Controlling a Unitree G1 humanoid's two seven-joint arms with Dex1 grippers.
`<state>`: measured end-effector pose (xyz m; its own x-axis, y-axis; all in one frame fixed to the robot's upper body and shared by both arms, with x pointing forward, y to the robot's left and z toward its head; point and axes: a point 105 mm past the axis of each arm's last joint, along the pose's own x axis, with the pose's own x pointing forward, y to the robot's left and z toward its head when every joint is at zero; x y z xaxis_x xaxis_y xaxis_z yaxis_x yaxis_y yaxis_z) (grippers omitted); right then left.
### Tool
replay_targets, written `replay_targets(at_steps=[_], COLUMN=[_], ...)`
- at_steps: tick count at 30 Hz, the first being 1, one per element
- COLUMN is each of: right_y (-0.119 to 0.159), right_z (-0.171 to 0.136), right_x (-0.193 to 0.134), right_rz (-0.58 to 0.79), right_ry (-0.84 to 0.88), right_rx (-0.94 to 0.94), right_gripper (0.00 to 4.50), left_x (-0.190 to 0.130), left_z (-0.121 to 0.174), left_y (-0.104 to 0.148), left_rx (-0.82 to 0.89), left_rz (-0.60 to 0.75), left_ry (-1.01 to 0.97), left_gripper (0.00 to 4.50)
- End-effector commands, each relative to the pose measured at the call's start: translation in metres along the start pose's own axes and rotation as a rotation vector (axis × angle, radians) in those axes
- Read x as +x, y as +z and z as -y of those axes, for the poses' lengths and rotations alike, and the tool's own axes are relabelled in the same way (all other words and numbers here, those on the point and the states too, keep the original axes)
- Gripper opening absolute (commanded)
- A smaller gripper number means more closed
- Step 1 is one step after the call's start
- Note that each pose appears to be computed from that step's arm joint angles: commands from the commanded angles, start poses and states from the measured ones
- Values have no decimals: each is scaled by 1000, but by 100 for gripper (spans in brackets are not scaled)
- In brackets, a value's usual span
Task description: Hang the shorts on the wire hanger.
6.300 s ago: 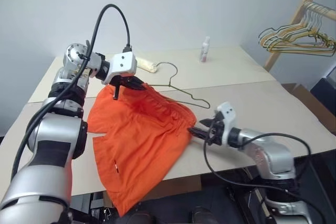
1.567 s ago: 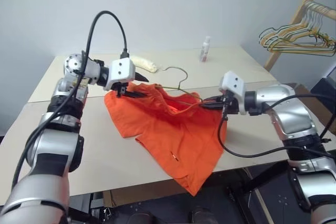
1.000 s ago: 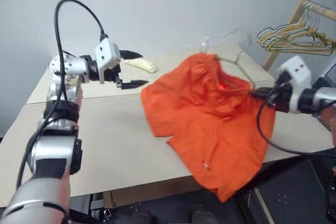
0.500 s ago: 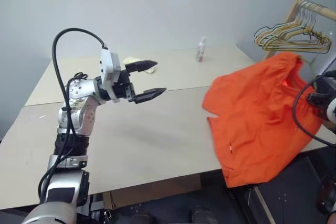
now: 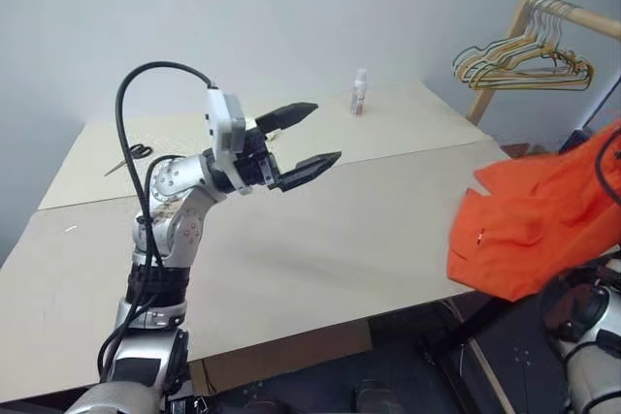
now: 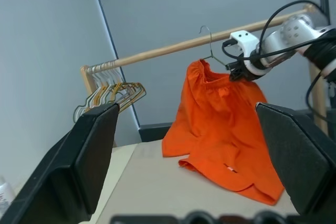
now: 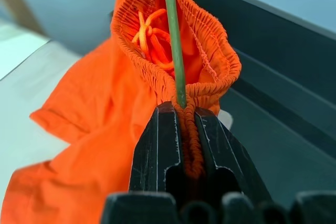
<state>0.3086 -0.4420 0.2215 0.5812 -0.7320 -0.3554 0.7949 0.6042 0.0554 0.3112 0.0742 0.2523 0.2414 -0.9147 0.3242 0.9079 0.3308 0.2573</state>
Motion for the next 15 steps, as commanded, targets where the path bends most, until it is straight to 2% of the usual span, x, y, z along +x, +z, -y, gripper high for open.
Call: replay_targets(at_steps=[1, 8, 15], right_y=[33, 56, 55], right_z=[12, 12, 24], right_x=[0, 7, 21], right_rz=[107, 130, 78], right_ry=[-67, -66, -52], right_rx=[94, 143, 270], right_gripper=[9, 9, 9], left_x=[4, 13, 12], left_z=[7, 13, 16], left_y=[13, -1, 3], left_rx=[-15, -44, -56], left_rz=[68, 47, 77], left_ry=[-22, -17, -43], left_gripper=[450, 450, 450])
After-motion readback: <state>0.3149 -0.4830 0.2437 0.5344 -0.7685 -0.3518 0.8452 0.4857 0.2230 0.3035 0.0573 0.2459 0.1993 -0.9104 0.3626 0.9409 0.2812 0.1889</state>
